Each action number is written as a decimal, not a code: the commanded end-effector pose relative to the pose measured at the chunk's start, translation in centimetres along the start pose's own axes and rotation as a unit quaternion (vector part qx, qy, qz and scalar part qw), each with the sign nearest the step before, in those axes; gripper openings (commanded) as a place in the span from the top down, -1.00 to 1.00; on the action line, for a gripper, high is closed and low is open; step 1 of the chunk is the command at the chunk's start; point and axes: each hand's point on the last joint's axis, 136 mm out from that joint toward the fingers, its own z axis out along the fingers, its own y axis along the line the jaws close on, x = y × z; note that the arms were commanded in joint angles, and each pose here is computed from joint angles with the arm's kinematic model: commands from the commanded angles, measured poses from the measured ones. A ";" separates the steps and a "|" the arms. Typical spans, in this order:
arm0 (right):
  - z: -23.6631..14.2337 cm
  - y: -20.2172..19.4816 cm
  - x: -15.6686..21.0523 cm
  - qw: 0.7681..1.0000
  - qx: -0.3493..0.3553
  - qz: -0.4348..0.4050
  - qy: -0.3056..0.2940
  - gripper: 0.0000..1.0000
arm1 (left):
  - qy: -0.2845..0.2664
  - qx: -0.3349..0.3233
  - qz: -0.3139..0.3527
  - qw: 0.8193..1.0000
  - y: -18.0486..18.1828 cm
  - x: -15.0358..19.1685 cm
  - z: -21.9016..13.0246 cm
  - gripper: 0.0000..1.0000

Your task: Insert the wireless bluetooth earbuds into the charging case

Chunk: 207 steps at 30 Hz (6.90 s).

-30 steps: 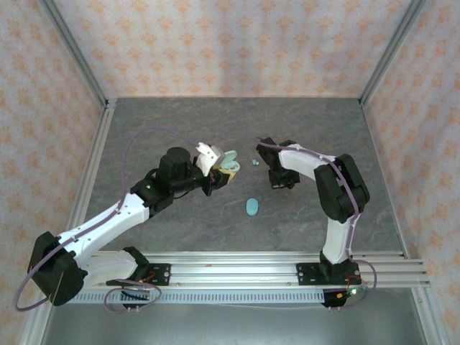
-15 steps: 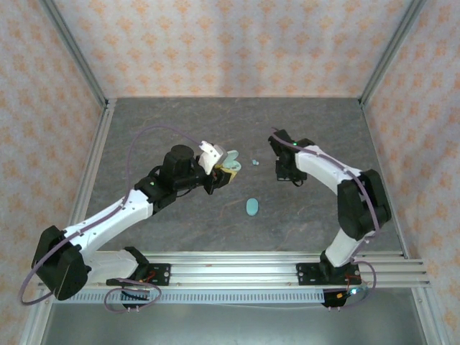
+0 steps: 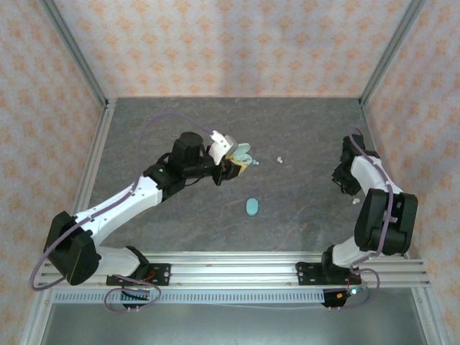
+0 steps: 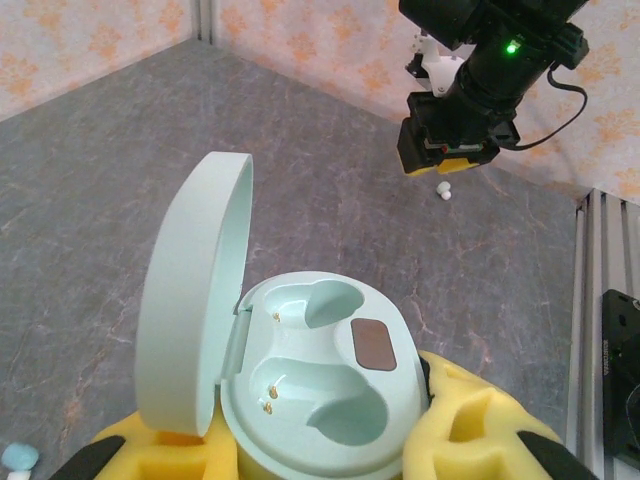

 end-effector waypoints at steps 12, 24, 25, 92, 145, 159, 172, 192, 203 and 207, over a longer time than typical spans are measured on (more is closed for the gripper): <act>3.4 -4.1 -1.8 0.994 -0.006 0.106 0.028 0.18 | 0.003 0.037 0.006 0.999 -1.6 -1.7 1.2 0.86; 5.4 -3.8 -1.4 0.992 -0.003 0.116 0.042 0.19 | 0.013 0.039 0.005 0.999 -1.7 -1.4 1.7 0.86; 5.4 -3.9 -1.4 0.992 -0.002 0.115 0.042 0.19 | 0.015 0.039 0.006 0.999 -1.7 -1.3 1.7 0.86; 4.9 -6.4 1.4 0.990 0.010 0.132 0.058 0.10 | 0.025 0.039 0.012 0.999 -2.3 -1.0 0.9 0.86; -0.9 17.5 17.1 0.907 -0.190 -0.334 0.173 0.72 | 0.015 -0.046 -0.009 0.999 -0.9 3.5 -2.9 0.87; -3.1 17.7 15.9 0.908 -0.162 -0.345 0.172 0.38 | 0.023 -0.048 -0.004 0.999 -0.5 3.8 -2.2 0.87; -3.9 18.1 14.2 0.922 -0.143 -0.328 0.151 0.38 | 0.029 -0.048 -0.004 0.998 -0.5 4.1 -2.2 0.87; -0.4 16.9 14.2 0.924 -0.172 -0.290 0.181 0.45 | 0.034 -0.048 0.001 0.998 -0.5 4.2 -2.4 0.86; -1.3 16.8 14.0 0.924 -0.183 -0.289 0.170 0.47 | 0.037 -0.047 0.003 0.998 -0.5 4.0 -2.2 0.87; -2.5 17.0 13.6 0.920 -0.202 -0.299 0.156 0.49 | 0.038 -0.048 0.003 0.998 -0.5 4.0 -2.1 0.87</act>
